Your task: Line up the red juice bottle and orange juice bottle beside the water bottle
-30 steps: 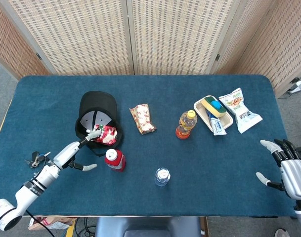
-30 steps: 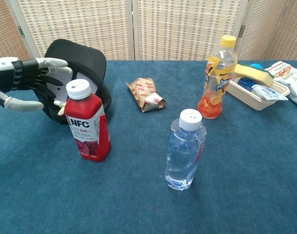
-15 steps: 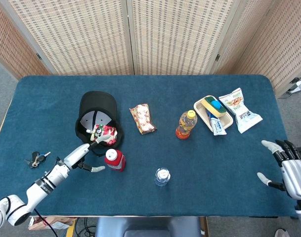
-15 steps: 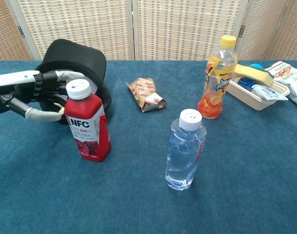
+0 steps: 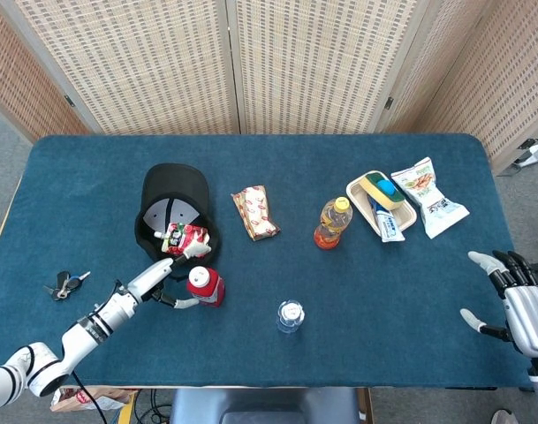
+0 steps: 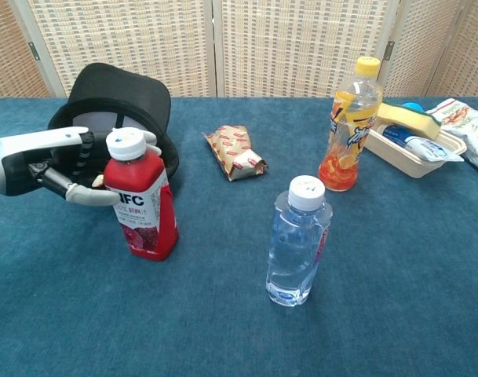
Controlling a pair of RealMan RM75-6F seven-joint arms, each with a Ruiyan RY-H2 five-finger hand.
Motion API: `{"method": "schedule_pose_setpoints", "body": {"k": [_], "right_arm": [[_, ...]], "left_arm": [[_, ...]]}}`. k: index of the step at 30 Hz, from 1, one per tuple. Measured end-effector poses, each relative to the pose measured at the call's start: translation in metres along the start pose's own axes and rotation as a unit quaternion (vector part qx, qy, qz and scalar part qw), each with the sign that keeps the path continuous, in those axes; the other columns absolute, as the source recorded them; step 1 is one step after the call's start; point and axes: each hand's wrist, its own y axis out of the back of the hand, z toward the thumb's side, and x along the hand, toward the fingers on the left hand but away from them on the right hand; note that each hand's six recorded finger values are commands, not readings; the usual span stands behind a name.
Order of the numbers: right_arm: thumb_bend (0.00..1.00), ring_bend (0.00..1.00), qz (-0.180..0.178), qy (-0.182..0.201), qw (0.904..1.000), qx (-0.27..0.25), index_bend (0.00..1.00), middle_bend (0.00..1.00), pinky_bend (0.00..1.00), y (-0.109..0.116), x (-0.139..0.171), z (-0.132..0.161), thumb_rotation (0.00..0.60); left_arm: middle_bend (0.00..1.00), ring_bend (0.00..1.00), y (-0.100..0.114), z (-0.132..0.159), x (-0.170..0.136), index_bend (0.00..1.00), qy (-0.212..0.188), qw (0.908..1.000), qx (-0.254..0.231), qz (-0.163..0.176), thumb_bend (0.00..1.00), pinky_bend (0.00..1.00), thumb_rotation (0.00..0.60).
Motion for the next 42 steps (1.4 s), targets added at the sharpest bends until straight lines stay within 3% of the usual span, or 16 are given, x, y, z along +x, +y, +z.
{"method": "schedule_pose_setpoints", "body": {"k": [9,18,22,25,30,42], "right_arm": [[0.20,0.09,0.000,-0.002,1.0000,0.000,0.18,0.22,0.08,0.000,0.001,-0.002,0.600],[0.20,0.09,-0.002,-0.002,1.0000,-0.004,0.18,0.22,0.08,0.000,0.003,-0.003,0.600],[0.20,0.09,-0.001,0.000,1.0000,-0.004,0.18,0.22,0.08,-0.001,0.002,-0.003,0.600],[0.21,0.09,-0.001,0.000,1.0000,-0.005,0.18,0.22,0.08,-0.001,0.002,-0.004,0.600],[0.21,0.09,0.001,0.001,1.0000,-0.006,0.18,0.22,0.08,-0.001,0.002,-0.004,0.600],[0.21,0.09,0.001,0.005,1.0000,-0.007,0.18,0.22,0.08,-0.002,0.001,-0.002,0.600]], "left_arm": [[0.15,0.20,-0.008,-0.005,0.007,0.18,0.009,0.9998,-0.005,-0.014,0.18,0.20,0.600],[0.26,0.29,-0.016,-0.008,0.014,0.34,0.011,0.9997,-0.010,-0.022,0.18,0.24,0.600],[0.35,0.35,-0.018,-0.009,0.017,0.41,0.012,0.9997,-0.007,-0.019,0.18,0.32,0.600],[0.44,0.43,-0.019,-0.010,0.019,0.48,0.012,0.9998,-0.004,-0.013,0.19,0.44,0.600],[0.51,0.49,-0.019,-0.009,0.018,0.54,0.009,1.0000,0.000,0.000,0.19,0.60,0.600],[0.53,0.50,-0.020,0.001,-0.001,0.55,-0.011,0.9998,0.011,0.014,0.19,0.63,0.600]]}}
